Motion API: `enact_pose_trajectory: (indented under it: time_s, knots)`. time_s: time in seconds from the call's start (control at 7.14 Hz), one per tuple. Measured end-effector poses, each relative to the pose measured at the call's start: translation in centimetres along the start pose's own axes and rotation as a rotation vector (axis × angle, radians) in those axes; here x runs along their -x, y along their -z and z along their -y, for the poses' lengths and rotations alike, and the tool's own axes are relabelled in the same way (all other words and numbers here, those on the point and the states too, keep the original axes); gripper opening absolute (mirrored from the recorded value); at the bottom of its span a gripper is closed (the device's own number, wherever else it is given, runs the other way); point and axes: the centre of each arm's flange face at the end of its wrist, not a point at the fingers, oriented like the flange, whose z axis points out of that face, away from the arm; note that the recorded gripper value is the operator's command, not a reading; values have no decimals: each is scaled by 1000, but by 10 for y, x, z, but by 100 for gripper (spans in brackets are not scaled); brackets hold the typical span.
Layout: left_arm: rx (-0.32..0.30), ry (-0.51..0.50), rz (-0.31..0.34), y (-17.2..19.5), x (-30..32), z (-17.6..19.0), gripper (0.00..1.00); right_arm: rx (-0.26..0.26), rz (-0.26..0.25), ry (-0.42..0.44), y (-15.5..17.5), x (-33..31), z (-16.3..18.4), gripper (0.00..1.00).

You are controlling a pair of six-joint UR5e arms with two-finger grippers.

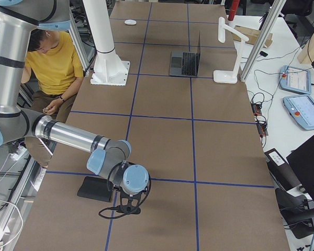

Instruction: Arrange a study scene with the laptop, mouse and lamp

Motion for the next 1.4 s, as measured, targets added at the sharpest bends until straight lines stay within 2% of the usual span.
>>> enact_pose_trajectory:
  time_s: [0.14, 0.42, 0.7, 1.4]
  knots:
    - [0, 0, 0, 0, 0, -1, 100, 17, -24, -30, -13, -20, 5, 86]
    - [-3, -3, -1, 0, 0, -1, 100, 22, -86, -52, -38, -43, 16, 86]
    - [-8, -6, -1, 3, -2, -1, 100, 20, -157, -47, -62, -45, 24, 85]
    - [-13, -5, -2, 5, -1, 0, 100, 5, -288, -51, -106, -27, 39, 85]
